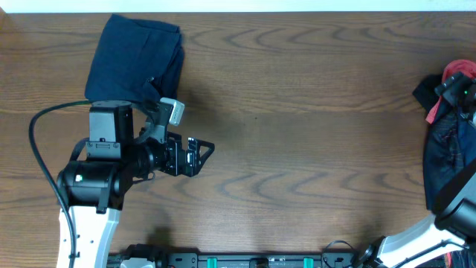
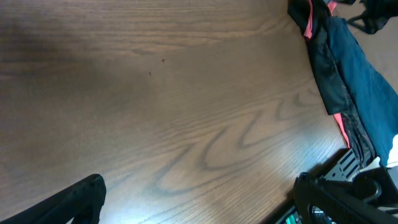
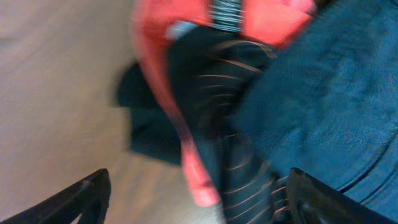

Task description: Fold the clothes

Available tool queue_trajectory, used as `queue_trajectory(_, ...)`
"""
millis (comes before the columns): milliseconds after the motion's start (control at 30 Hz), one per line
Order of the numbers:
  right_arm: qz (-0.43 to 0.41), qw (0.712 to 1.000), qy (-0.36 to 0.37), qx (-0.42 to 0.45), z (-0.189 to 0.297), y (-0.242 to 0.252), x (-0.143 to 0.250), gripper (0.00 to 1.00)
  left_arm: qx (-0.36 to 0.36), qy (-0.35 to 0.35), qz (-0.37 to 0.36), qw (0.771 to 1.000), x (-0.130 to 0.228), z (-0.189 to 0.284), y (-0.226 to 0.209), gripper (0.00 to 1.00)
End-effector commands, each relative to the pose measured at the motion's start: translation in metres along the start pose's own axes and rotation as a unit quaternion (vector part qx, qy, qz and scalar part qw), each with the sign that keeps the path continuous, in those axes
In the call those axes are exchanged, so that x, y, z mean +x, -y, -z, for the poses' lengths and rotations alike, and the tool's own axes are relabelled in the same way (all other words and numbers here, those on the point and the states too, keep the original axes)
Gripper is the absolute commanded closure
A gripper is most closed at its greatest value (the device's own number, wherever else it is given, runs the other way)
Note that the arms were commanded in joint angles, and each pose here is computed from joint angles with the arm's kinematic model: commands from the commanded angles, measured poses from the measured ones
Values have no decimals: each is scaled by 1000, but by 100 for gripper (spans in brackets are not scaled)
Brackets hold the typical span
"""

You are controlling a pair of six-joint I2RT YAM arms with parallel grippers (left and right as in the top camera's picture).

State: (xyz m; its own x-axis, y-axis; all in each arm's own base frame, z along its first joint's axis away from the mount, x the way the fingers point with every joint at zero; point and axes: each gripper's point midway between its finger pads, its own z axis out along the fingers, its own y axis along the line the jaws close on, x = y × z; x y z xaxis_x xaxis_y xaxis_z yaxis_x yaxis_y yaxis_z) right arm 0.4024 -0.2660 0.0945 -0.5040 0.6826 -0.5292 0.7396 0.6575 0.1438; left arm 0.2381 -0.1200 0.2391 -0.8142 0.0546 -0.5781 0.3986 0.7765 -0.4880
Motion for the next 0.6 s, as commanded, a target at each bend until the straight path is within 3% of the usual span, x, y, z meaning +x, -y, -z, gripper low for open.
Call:
queue_trajectory(0,-10,999,0,42,-18,37,-9,15,-1,3,-12,1000,-1,5,4,2)
queue_trajectory(300,-39,996,-47,70,-54,78,16,29,-1,2,-9,1000,-1,5,3,2)
queue_trajectory(400,-38,995,-52,73,-58,79,20,28,-1,3,-10,1000,-1,5,3,2)
queue_trajectory(500,-34,997,-57,49,-60,70,21,15,-1,2,-9,1000,-1,4,3,2)
queue_trajectory(567,-22,998,-59,32,-60,62,21,17,-1,2,-9,1000,-1,5,3,2)
